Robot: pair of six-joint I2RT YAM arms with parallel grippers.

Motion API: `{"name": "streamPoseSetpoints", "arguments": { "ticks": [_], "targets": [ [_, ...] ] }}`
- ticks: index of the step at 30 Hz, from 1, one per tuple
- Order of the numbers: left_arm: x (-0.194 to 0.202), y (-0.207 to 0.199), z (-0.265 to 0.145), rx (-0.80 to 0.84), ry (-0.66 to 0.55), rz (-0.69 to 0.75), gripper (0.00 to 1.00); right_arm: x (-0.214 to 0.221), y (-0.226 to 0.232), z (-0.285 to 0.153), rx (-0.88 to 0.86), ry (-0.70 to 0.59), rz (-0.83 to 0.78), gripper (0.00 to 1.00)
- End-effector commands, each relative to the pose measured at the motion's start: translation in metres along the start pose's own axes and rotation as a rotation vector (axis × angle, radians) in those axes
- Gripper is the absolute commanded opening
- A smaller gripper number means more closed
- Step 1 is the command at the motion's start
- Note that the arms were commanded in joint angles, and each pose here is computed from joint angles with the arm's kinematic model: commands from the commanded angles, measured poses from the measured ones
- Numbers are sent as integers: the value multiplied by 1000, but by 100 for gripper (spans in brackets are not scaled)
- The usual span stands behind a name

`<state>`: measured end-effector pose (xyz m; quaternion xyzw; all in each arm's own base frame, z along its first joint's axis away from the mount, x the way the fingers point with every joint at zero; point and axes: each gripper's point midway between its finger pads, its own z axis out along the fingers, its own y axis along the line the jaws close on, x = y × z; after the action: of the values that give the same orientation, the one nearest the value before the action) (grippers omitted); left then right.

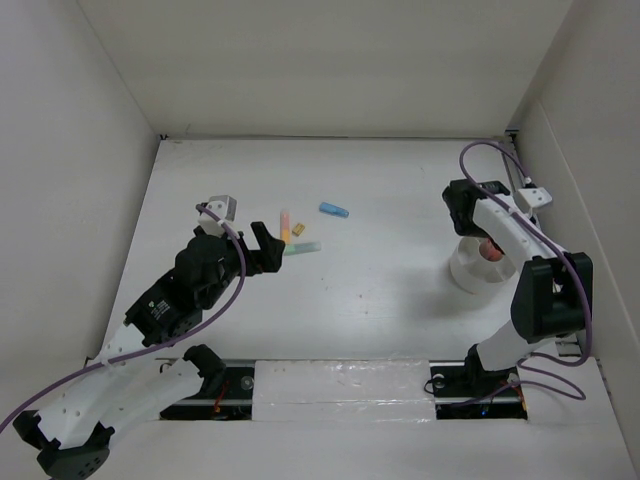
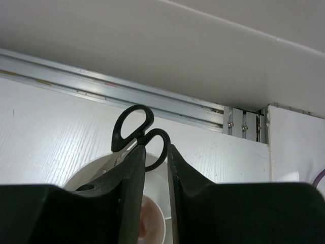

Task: Sort the stationery into containers

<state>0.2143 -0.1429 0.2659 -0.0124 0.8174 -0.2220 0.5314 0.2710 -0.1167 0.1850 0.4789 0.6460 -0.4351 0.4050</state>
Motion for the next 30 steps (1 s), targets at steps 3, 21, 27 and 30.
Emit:
{"name": "streamPoseSetpoints", "arguments": {
  "ticks": [3, 21, 27, 30],
  "targets": [
    [-12, 2, -3, -17, -46, -17, 100, -31, -1, -26, -93, -22, 33, 38],
    [11, 20, 29, -183, 53, -1, 100, -132, 59, -261, -1297, -84, -116, 99],
    [19, 30, 52, -395, 132, -156, 100, -115, 30, -301, -1485, -50, -106, 99],
    [19, 21, 66, -455, 158, -267, 100, -106, 19, -318, -1535, -22, -97, 99]
  ]
}}
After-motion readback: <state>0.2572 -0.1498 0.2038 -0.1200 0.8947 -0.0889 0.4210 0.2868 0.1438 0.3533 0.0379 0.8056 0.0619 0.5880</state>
